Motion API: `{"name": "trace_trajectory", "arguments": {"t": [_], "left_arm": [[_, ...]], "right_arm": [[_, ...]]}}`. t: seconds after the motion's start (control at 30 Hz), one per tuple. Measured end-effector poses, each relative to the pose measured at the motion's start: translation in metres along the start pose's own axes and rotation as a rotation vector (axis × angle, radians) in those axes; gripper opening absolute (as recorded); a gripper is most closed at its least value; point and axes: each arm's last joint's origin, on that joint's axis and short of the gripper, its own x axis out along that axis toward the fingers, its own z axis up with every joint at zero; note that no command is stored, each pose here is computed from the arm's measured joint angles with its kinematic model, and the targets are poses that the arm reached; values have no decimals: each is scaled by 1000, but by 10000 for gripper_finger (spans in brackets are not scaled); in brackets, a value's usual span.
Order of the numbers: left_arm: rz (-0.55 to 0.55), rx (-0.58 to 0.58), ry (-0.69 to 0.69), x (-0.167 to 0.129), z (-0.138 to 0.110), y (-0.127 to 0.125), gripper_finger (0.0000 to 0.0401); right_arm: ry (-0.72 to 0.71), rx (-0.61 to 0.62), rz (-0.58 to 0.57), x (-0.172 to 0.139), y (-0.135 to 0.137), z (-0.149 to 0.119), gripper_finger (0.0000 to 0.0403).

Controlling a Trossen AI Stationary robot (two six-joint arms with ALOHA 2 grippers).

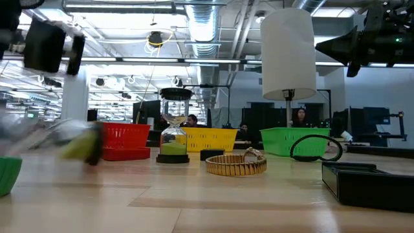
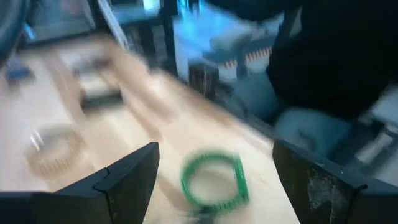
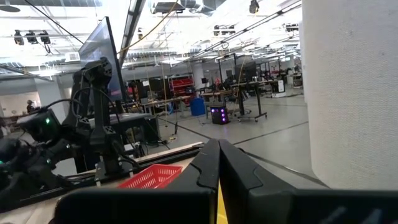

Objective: Pick & Place Office items
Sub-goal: Put the left green hourglass into the red basket

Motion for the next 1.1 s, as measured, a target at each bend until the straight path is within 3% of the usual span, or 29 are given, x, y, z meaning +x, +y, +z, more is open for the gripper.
{"name": "trace_trajectory", "arguments": {"t": [0.33, 0.57, 0.67, 0.83, 0.97, 1.1], "left_arm": [[27, -15, -38, -5, 8, 1, 308], [180, 149, -13, -5, 7, 6, 302], [274, 166, 1, -6, 7, 10, 296], [384, 23, -11, -7, 7, 18, 284], [386, 8, -15, -7, 7, 18, 273], [469, -30, -59, -9, 10, 24, 264]], "right_arm": [[1, 0, 0, 0, 0, 0, 0], [43, -15, -3, 0, 0, -4, 0], [90, -30, -7, 0, -1, -9, 0], [191, -5, -21, -2, -2, -19, 0], [205, 6, -24, -2, -2, -20, 0], [195, 10, -23, -2, -2, -19, 0]]}}
